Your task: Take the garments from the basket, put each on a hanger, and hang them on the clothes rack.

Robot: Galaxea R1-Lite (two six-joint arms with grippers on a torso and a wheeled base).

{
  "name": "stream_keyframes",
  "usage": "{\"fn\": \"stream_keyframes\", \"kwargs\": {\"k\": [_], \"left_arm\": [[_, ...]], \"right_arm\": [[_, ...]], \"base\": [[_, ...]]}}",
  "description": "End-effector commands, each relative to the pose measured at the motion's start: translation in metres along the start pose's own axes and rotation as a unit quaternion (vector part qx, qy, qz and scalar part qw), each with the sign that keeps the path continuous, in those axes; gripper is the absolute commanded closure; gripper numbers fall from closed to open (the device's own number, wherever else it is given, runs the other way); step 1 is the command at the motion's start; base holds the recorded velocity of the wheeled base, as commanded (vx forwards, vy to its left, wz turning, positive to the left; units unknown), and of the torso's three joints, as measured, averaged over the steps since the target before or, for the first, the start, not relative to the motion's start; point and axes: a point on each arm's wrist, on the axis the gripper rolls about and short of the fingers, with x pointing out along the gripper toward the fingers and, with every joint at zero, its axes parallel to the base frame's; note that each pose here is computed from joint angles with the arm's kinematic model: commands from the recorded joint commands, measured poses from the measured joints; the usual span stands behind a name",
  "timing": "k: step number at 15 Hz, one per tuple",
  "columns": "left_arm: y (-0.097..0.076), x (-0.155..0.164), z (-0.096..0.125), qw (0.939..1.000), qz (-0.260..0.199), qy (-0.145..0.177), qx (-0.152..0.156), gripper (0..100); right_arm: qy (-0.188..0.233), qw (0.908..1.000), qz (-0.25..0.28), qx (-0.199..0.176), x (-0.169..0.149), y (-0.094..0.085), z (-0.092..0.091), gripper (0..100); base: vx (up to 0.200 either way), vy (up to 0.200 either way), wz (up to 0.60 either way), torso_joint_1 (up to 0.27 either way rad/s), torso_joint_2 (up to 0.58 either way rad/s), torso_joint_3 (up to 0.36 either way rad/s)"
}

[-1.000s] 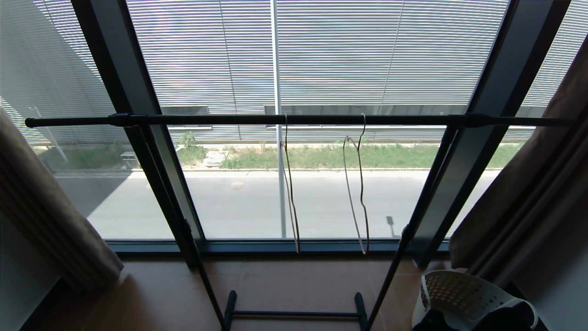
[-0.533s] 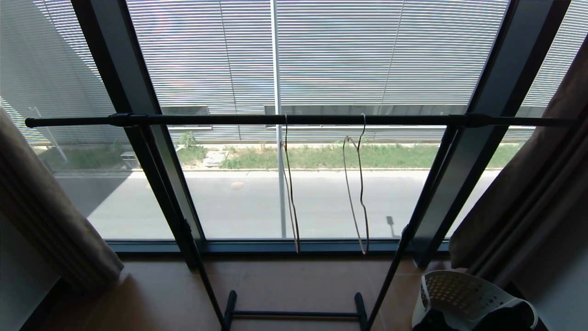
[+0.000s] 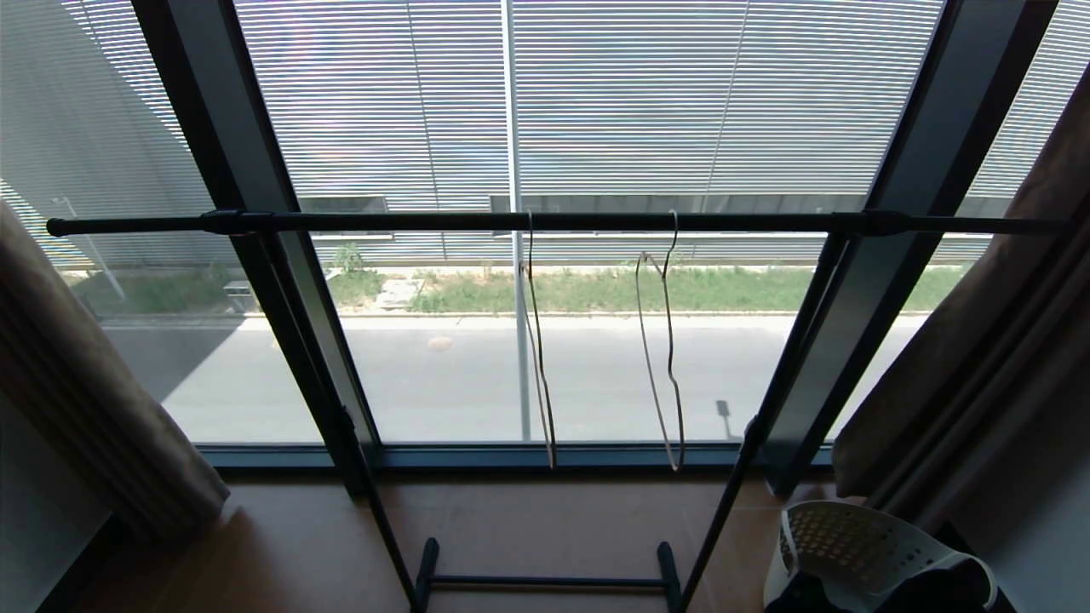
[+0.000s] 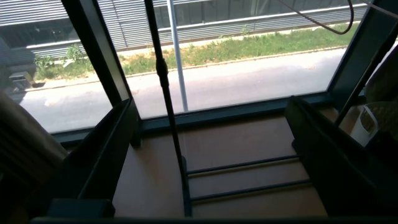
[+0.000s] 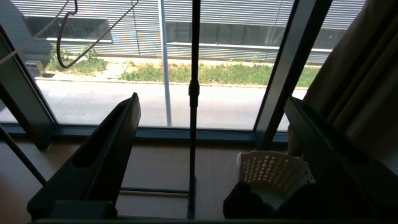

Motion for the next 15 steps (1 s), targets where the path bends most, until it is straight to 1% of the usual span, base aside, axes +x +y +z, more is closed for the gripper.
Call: {"fn": "stream_keyframes", "kwargs": {"k": [1, 3, 6, 10, 15], "left_arm": [[-0.0001, 0.0003, -0.0003, 0.9999, -0.002, 0.002, 0.010, 0], [-0.0001, 0.0002, -0.0003, 0.9999, -0.002, 0.001, 0.011, 0], [-0.0001, 0.0000, 0.0001, 1.0000, -0.002, 0.000, 0.000, 0], [-0.0002, 0.0000, 0.0001, 1.0000, -0.005, 0.000, 0.000, 0], [-0.0001, 0.0000, 0.0001, 1.0000, -0.003, 0.000, -0.005, 0]], "right_arm": [[-0.001, 1.0000, 0.000, 0.001, 0.0000, 0.0000, 0.0001, 0], [-0.001, 1.0000, 0.000, 0.001, 0.0000, 0.0000, 0.0001, 0], [-0.001, 1.0000, 0.001, -0.002, 0.0000, 0.0001, 0.0001, 0], [-0.001, 1.0000, 0.000, 0.001, 0.0000, 0.0000, 0.0001, 0], [-0.001, 1.0000, 0.001, 0.001, 0.0000, 0.0001, 0.0001, 0]], "base": [[0.000, 0.000, 0.00, 0.000, 0.00, 0.000], [0.000, 0.000, 0.00, 0.000, 0.00, 0.000], [0.000, 0.000, 0.00, 0.000, 0.00, 0.000], [0.000, 0.000, 0.00, 0.000, 0.00, 0.000], [0.000, 0.000, 0.00, -0.134, 0.33, 0.176]]}}
